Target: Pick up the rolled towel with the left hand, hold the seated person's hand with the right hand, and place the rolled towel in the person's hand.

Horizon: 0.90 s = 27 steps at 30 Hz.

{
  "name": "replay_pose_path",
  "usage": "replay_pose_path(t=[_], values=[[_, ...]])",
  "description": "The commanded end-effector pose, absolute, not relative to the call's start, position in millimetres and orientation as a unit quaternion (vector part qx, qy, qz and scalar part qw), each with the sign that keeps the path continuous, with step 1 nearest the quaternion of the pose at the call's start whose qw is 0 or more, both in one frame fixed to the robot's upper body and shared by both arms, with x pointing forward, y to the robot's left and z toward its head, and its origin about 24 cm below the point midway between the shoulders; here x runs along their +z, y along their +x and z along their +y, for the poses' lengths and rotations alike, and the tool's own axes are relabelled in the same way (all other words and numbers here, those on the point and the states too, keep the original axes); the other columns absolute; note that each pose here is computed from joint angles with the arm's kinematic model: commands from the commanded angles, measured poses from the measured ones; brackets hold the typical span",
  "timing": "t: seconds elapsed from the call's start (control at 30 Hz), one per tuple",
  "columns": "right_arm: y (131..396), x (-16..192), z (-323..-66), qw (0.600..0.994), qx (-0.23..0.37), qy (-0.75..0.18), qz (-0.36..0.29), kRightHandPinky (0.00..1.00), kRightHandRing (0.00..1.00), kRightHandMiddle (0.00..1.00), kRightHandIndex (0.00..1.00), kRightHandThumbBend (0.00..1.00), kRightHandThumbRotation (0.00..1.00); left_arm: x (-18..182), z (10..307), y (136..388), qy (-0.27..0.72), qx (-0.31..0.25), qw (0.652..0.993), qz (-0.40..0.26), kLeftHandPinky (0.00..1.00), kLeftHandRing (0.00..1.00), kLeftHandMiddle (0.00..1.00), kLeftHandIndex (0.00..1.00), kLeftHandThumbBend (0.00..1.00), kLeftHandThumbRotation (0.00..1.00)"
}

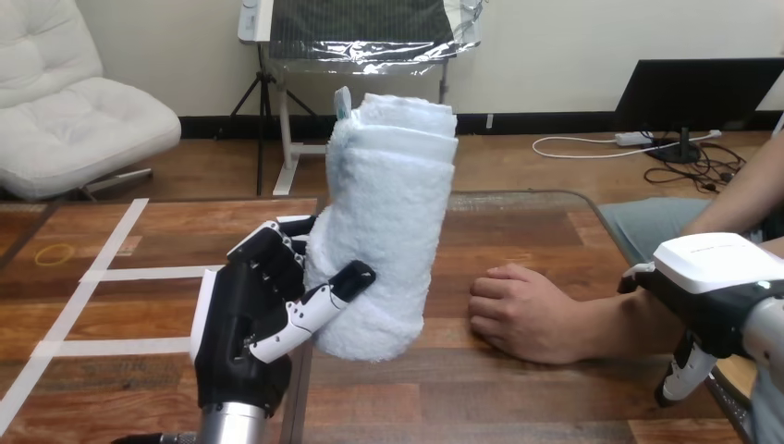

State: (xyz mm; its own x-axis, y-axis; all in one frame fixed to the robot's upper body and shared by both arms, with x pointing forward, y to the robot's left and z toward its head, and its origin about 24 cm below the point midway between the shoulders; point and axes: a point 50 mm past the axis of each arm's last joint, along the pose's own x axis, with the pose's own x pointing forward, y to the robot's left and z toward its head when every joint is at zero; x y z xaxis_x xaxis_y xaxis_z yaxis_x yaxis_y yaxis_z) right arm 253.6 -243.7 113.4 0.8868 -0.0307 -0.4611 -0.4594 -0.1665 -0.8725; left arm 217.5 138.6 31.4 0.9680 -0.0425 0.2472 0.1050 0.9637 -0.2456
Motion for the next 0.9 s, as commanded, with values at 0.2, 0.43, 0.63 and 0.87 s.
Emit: replay_pose_path(t=[0.2, 0.43, 0.63, 0.87], values=[[273, 120, -249, 0.61, 0.146, -0.762, 0.162, 0.94, 0.96, 0.93, 0.87, 0.81, 0.15, 58, 134, 236, -0.142, -0.049, 0.971, -0.186, 0.33, 0.39, 0.44, 0.51, 0.67, 0.0], [276, 117, -247, 0.608, 0.15, -0.762, 0.166, 0.97, 0.97, 0.94, 0.88, 0.78, 0.15, 60, 133, 237, -0.144, -0.054, 0.97, -0.188, 0.33, 0.38, 0.44, 0.51, 0.67, 0.0], [279, 114, -247, 0.609, 0.151, -0.761, 0.167, 0.98, 0.97, 0.94, 0.88, 0.77, 0.16, 61, 133, 238, -0.148, -0.059, 0.969, -0.19, 0.33, 0.38, 0.44, 0.51, 0.67, 0.0], [283, 109, -245, 0.601, 0.156, -0.765, 0.169, 1.0, 0.97, 0.94, 0.89, 0.77, 0.17, 64, 133, 238, -0.151, -0.06, 0.968, -0.193, 0.33, 0.38, 0.44, 0.51, 0.67, 0.0]])
